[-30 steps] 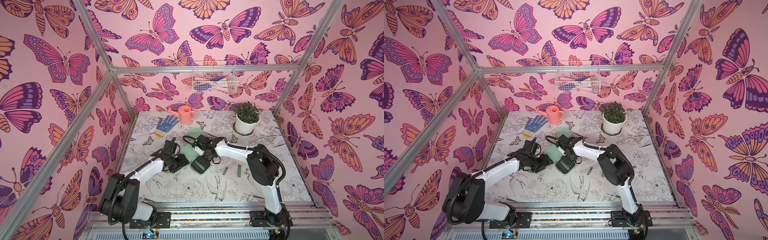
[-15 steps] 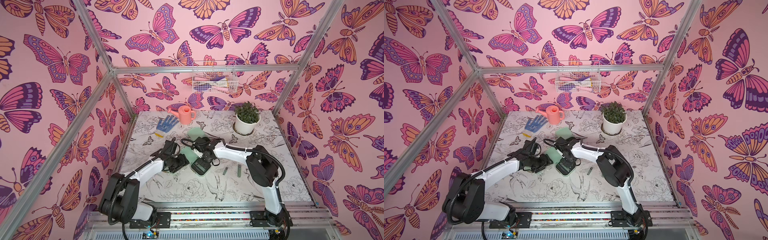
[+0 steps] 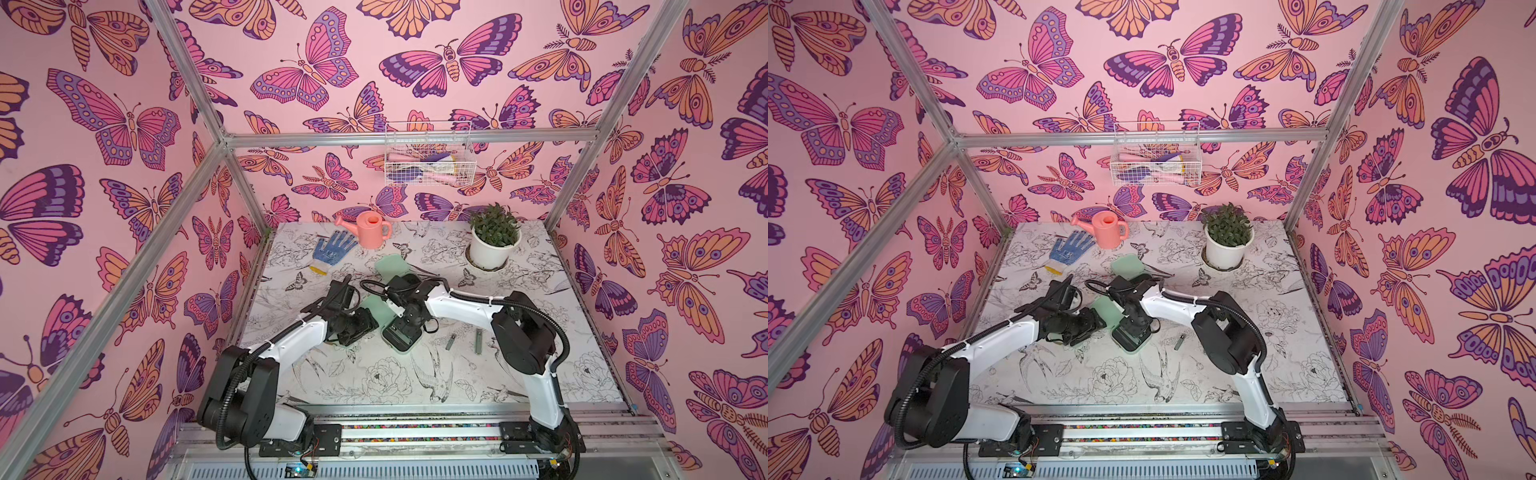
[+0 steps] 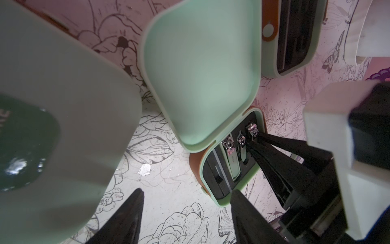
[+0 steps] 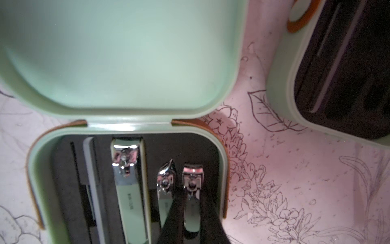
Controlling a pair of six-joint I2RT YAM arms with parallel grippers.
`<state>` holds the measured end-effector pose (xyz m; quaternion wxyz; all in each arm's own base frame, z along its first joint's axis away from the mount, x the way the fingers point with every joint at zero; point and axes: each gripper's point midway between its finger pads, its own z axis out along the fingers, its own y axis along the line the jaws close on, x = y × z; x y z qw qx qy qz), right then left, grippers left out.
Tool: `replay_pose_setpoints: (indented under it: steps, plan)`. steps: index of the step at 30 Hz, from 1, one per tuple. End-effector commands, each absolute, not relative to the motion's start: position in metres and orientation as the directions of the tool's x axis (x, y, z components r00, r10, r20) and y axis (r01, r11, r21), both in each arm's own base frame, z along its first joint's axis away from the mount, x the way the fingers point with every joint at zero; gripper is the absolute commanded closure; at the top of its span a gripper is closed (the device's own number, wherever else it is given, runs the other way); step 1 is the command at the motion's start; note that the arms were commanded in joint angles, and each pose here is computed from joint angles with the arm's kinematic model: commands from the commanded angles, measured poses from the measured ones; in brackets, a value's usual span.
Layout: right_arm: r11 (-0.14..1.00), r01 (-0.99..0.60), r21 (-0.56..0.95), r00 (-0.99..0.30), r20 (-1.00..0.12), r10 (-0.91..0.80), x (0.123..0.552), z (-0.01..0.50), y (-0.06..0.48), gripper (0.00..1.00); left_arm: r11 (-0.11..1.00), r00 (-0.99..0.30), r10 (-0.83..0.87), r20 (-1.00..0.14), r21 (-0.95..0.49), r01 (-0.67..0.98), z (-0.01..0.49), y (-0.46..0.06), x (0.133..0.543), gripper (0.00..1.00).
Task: Organize nail clipper sets
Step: Place the nail clipper in the storage box.
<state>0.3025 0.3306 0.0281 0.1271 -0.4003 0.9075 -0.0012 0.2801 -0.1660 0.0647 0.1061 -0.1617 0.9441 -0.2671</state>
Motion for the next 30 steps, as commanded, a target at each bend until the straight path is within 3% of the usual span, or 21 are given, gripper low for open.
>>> replay_pose_setpoints:
  steps: [1,9,30]
  plan:
    - [0.669,-0.737,-0.097,-0.658,-0.124,-0.743,0.283,0.020,0.319,0.84,0.807,-0.929,-0.358,-0.096,-0.532,-0.256,0.058,-0.166,0.275,0.33]
    - [0.673,-0.732,-0.101,-0.657,-0.155,-0.738,0.288,0.031,0.324,0.76,0.807,-0.929,-0.357,-0.099,-0.534,-0.253,0.059,-0.166,0.276,0.33]
    - [0.684,-0.728,-0.047,-0.650,-0.270,-0.711,0.294,0.076,0.343,0.73,0.807,-0.930,-0.355,-0.099,-0.535,-0.251,0.060,-0.167,0.276,0.33]
